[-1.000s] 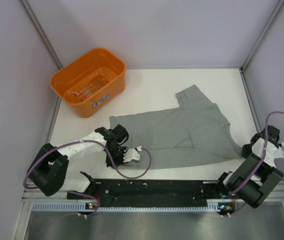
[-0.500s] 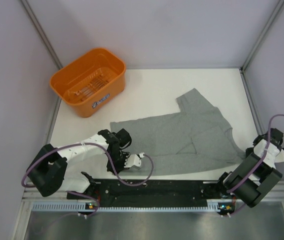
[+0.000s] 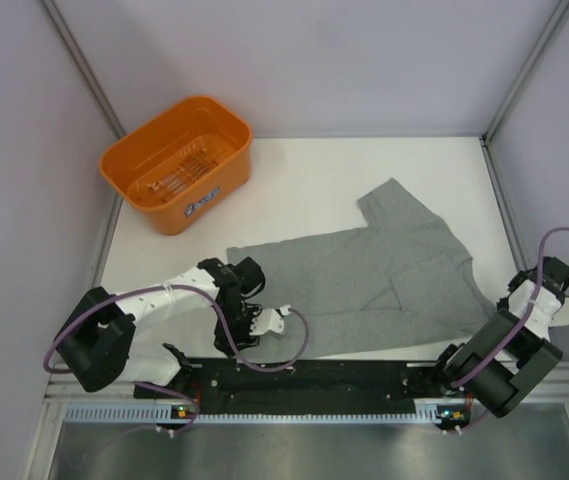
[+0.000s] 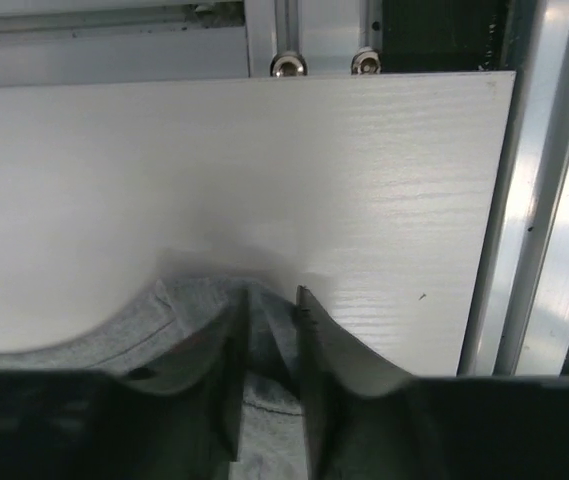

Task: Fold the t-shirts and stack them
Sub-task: Fold the flattened tshirt in 1/3 of the way, then grap the side of the flattened tshirt furthest away from the robot with both arms

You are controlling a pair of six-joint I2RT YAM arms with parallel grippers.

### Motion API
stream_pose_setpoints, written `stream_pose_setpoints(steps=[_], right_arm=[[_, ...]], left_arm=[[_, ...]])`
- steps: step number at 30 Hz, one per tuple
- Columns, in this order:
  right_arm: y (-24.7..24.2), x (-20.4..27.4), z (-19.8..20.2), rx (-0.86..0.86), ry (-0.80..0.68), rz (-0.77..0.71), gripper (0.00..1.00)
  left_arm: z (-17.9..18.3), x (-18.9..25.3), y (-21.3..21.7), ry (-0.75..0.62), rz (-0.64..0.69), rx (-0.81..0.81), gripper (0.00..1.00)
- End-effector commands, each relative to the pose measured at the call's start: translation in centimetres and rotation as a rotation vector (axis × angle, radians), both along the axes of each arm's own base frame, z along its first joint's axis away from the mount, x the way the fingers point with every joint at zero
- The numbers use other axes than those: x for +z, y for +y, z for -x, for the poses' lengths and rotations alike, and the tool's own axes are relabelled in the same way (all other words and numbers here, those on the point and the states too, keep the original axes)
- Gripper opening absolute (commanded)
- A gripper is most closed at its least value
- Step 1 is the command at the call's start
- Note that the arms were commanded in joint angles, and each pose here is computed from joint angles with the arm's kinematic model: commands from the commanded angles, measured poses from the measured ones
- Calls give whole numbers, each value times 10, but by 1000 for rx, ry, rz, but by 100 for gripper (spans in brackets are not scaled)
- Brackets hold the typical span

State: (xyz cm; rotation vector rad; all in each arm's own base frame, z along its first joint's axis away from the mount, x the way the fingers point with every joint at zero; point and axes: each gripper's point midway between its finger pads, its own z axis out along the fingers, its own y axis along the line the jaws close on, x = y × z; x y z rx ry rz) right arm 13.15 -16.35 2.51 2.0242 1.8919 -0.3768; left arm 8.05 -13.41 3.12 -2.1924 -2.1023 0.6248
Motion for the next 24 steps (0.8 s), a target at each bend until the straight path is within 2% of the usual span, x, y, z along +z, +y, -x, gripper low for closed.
stream_pose_setpoints(steps=[1,2,3,6,9,10,11,13,16,18,20,24], right_arm=[[-37,41,-11,-11,-47,165,42],[-40,49,-14,-4,-66,184,52],[-43,58,-18,2,-86,204,58],[-47,92,-40,47,-199,247,63],[-40,125,-84,180,-350,257,66],[-35,141,-105,265,-414,278,86],[-25,160,-128,356,-462,316,91],[1,204,-177,605,-522,452,92],[54,240,-241,970,-536,552,91],[89,243,-275,1170,-551,495,87],[114,230,-303,1319,-489,447,83],[153,194,-348,1513,-380,345,79]], left_arm=[[-3,12,-5,4,2,-4,54],[-7,16,-7,-12,5,-8,55],[-11,21,-7,-32,8,-8,56],[-52,42,-17,-182,37,83,58],[-132,77,-30,-347,135,373,58],[-155,85,-28,-370,159,473,56],[-175,89,-26,-383,168,548,55],[-203,93,-20,-387,159,658,53],[-229,84,-21,-406,124,699,51],[-246,78,-18,-439,96,739,49],[-261,75,-11,-463,70,781,48],[-274,61,-1,-463,31,812,48]])
